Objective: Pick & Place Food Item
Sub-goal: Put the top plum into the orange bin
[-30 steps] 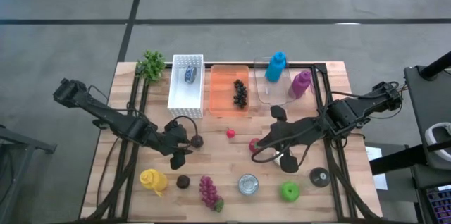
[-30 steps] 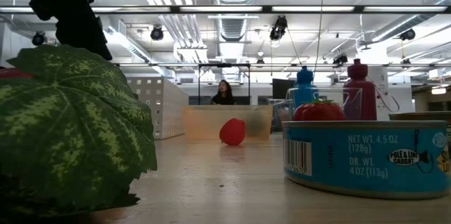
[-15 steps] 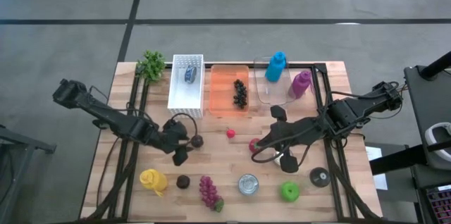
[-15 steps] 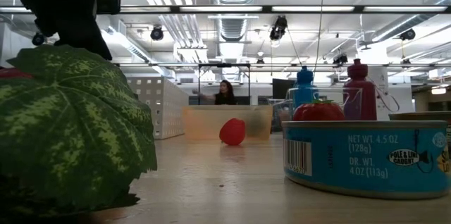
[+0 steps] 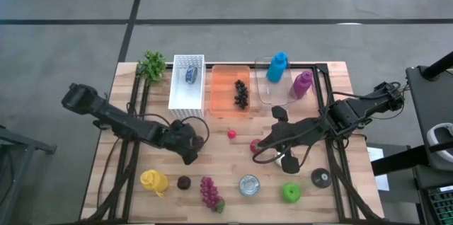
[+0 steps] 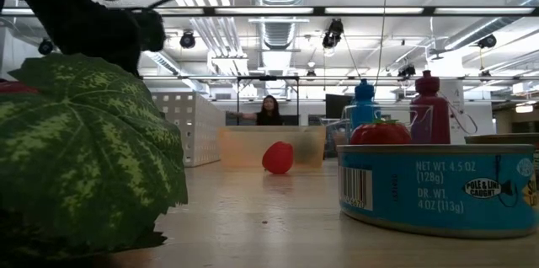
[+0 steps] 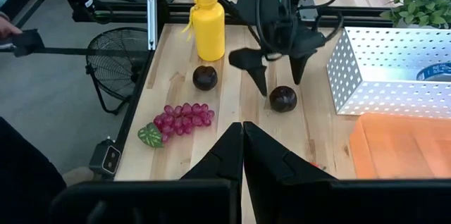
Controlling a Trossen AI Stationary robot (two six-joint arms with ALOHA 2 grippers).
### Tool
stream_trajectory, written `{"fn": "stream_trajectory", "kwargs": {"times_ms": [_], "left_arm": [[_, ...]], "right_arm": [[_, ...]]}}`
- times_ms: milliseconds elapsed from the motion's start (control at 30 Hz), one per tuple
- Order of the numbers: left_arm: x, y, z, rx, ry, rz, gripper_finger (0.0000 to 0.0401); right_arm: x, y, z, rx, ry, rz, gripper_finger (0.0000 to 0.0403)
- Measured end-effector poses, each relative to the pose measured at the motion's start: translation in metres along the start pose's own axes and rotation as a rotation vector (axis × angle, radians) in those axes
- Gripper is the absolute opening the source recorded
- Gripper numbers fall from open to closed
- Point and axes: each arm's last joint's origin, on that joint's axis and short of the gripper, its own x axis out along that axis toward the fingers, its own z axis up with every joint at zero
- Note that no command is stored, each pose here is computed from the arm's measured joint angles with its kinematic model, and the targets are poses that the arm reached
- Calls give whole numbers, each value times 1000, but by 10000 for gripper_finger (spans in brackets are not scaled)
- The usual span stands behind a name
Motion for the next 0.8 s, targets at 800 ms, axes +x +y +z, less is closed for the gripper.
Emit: {"fn": "stream_trajectory", "kwargs": {"times_ms": [800], "left_arm": [[47,9,5,-10,126,-23,316]], "right_arm": [[0,0,0,0,0,0,8]]}}
